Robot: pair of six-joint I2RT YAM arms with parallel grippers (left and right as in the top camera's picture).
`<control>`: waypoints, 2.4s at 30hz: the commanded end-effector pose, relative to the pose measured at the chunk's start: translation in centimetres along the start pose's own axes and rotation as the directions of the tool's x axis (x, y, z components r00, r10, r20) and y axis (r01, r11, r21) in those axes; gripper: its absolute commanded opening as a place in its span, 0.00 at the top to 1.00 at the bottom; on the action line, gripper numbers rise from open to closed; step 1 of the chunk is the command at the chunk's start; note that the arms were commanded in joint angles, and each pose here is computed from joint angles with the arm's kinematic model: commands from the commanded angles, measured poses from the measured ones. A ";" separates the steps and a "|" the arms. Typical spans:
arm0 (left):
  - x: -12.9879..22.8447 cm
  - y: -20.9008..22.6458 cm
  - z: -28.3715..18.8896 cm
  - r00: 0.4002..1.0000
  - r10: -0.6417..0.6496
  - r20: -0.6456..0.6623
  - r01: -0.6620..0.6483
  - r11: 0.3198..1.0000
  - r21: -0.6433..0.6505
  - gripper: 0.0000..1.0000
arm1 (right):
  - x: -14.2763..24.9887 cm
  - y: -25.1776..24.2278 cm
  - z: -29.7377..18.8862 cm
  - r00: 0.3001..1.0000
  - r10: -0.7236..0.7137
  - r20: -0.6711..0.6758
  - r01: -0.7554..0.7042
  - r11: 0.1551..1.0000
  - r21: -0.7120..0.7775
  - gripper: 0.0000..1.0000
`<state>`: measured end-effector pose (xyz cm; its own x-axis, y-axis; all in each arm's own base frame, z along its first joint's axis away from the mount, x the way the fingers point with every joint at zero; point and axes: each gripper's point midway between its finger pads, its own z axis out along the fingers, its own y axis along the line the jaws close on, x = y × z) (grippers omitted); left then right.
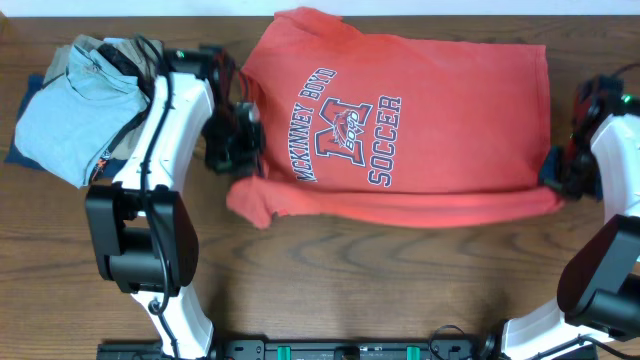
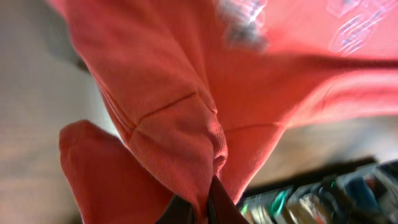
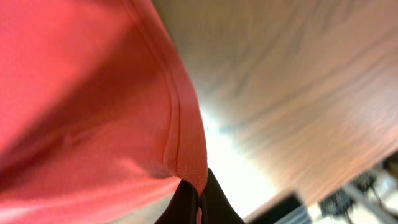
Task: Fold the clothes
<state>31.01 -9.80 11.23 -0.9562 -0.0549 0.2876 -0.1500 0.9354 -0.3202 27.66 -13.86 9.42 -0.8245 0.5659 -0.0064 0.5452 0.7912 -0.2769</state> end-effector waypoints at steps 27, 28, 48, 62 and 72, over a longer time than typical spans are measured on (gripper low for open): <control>8.0 1.2 -3.2 0.966 0.077 0.248 -0.072 0.997 -0.030 0.94 | 4.7 -6.0 -2.4 0.966 0.257 0.020 -0.257 0.966 -0.007 0.99; 7.3 1.0 -3.3 0.959 0.071 0.273 -0.067 0.997 -0.023 0.94 | 4.5 -6.0 -2.4 0.965 0.259 0.028 -0.259 0.966 -0.011 0.99; -3.4 0.2 -2.1 0.881 0.062 0.469 -0.069 0.998 -0.003 0.94 | -3.3 -0.2 -2.8 0.938 0.227 0.261 -0.140 0.940 -0.312 0.99; -7.6 1.8 -2.3 0.818 0.040 0.573 0.004 0.997 -0.075 0.94 | -6.0 3.3 -0.8 0.939 0.200 0.279 -0.087 0.925 -0.369 0.99; -10.0 2.0 -1.0 0.807 0.043 0.589 -0.001 0.997 -0.072 0.41 | -10.5 7.3 -0.2 0.904 0.215 0.368 -0.006 0.869 -0.494 0.59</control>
<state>40.52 -7.34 9.07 -0.9267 -0.1986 -0.3191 -0.1130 0.9569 -0.2674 39.92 -14.78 7.97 -0.6694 0.6082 -0.4265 0.5788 0.7869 0.2137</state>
